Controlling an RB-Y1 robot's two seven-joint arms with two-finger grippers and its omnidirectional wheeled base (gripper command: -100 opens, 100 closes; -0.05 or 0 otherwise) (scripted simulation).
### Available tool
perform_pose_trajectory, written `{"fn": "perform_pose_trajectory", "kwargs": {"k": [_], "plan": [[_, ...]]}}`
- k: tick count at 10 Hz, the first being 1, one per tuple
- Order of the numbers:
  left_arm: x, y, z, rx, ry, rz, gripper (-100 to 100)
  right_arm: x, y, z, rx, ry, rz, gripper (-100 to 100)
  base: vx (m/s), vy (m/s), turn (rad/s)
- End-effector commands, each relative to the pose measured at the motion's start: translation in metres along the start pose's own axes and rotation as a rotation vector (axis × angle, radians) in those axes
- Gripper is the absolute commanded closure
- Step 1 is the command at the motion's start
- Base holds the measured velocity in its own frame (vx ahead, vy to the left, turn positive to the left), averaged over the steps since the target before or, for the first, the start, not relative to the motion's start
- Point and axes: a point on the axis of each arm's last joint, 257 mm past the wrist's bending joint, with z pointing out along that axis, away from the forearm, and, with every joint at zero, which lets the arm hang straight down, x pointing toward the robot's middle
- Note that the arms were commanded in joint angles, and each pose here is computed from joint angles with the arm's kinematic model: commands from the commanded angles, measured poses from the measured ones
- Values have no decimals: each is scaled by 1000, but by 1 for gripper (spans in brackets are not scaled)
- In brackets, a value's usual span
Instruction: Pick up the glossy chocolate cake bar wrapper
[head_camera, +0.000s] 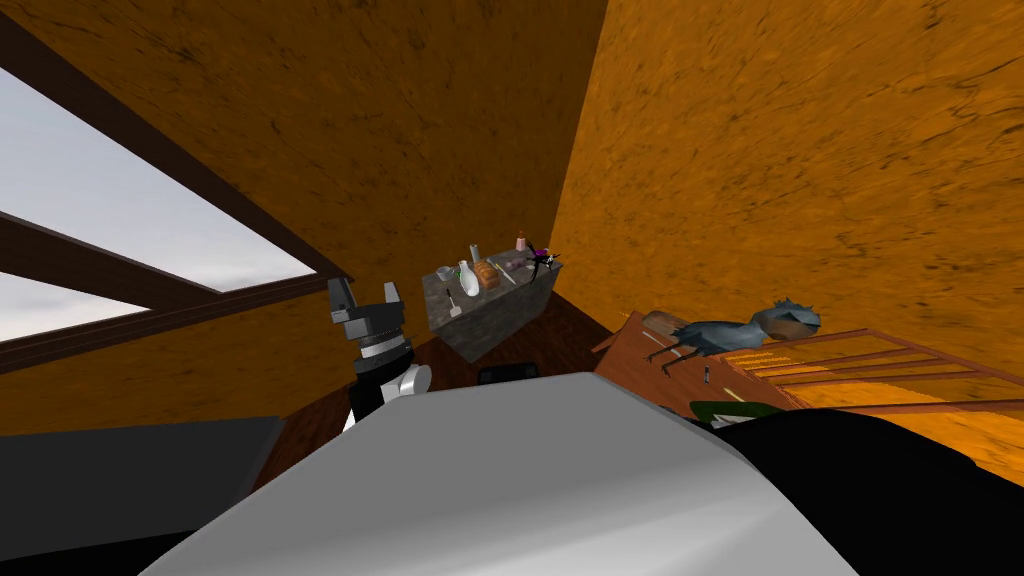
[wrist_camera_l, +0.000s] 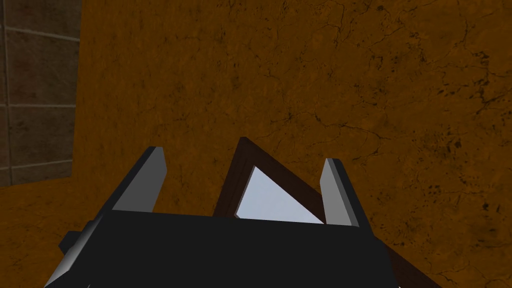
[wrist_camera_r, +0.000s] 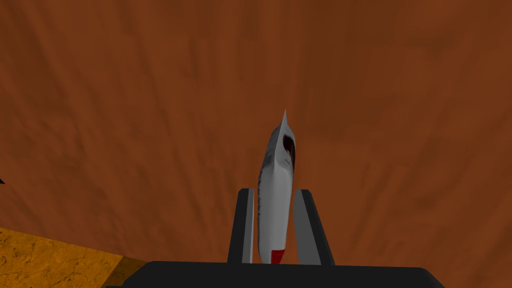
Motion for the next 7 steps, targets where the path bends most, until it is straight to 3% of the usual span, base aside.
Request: {"fn": "perform_pose_trajectory", "kwargs": {"k": [1,2,3,6,7], "plan": [[0,0,0,0,0,0,0,0,0,0,0,0,0,100,0,0,0],[0,0,0,0,0,0,0,0,0,0,0,0,0,0,0,0,0],[0,0,0,0,0,0,0,-2,-9,-7,0,-2,-10,100,0,31,-93],[0,0,0,0,0,0,0,-2,-13,-11,0,-1,-15,100,3,35,-41],[0,0,0,0,0,0,0,-2,-13,-11,0,-2,-15,0,0,0,0]]}}
